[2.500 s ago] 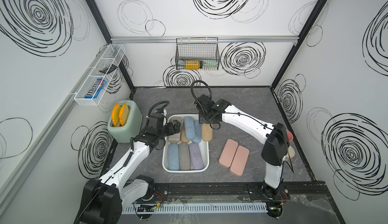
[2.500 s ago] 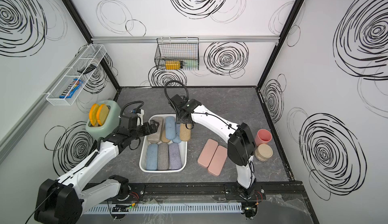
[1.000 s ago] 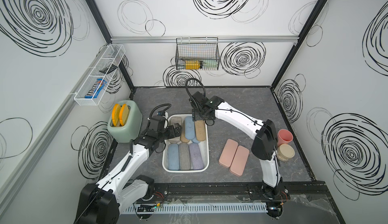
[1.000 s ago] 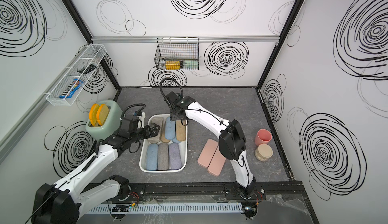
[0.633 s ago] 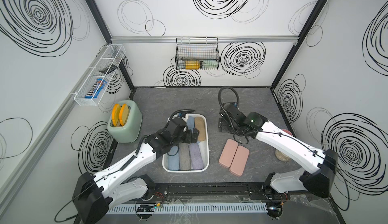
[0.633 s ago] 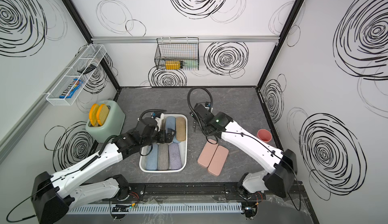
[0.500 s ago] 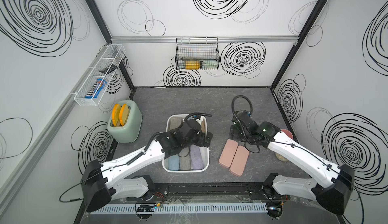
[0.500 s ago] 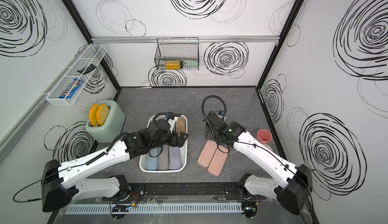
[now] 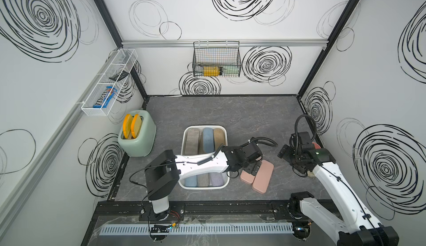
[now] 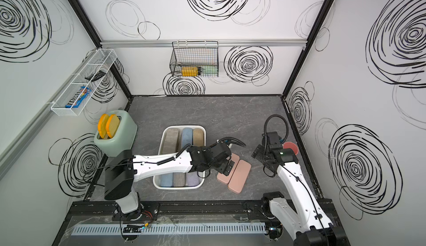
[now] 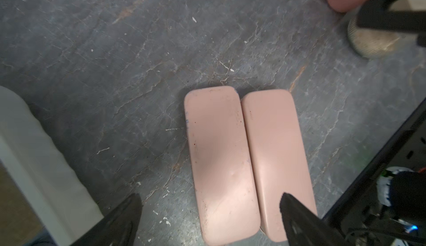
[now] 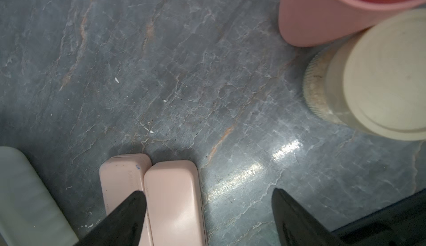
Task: Put the glasses cases into the storage boxes
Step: Pick up the glasses case at the center of the board.
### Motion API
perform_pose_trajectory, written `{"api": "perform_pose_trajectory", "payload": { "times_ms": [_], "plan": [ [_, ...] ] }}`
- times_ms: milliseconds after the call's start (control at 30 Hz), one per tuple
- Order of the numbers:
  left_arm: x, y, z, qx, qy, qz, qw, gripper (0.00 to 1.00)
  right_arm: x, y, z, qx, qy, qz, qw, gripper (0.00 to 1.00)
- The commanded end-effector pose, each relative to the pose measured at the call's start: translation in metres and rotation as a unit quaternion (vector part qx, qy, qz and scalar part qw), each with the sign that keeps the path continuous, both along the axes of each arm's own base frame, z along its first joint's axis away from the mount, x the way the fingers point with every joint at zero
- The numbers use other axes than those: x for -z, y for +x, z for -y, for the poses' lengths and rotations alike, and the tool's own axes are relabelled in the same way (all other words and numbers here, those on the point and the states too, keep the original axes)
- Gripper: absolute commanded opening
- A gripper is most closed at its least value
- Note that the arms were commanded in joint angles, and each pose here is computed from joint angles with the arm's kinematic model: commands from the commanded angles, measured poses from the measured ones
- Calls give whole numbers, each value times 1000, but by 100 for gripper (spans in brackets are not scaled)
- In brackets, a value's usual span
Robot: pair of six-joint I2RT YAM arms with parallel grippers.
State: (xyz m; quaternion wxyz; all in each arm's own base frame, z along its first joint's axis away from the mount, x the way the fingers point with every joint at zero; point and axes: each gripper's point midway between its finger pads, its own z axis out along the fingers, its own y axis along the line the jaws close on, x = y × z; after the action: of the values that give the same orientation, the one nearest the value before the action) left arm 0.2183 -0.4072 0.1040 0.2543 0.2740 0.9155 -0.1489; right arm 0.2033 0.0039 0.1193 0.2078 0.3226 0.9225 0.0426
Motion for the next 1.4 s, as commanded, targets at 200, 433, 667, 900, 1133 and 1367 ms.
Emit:
{"api": "perform_pose_trajectory", "payload": {
  "times_ms": [200, 433, 667, 900, 1133, 1367],
  "plan": [
    [39, 8, 13, 16, 76, 7, 997, 98, 4, -3, -3, -14, 29, -3, 999, 90],
    [57, 9, 14, 18, 92, -3, 996, 100, 6, -2, -5, -16, 34, -1, 999, 89],
    [62, -3, 26, 37, 87, -13, 995, 98, 11, -4, -3, -10, 37, -3, 999, 89],
    [75, -8, 30, 43, 96, -21, 994, 98, 14, -4, -3, -11, 35, -4, 999, 90],
    [78, 9, 26, 9, 78, -36, 996, 92, 16, -3, -1, -10, 33, -3, 999, 86],
    [46, 7, 41, 10, 28, -37, 999, 81, 16, -2, 1, -6, 30, 1, 1000, 84]
  ]
}}
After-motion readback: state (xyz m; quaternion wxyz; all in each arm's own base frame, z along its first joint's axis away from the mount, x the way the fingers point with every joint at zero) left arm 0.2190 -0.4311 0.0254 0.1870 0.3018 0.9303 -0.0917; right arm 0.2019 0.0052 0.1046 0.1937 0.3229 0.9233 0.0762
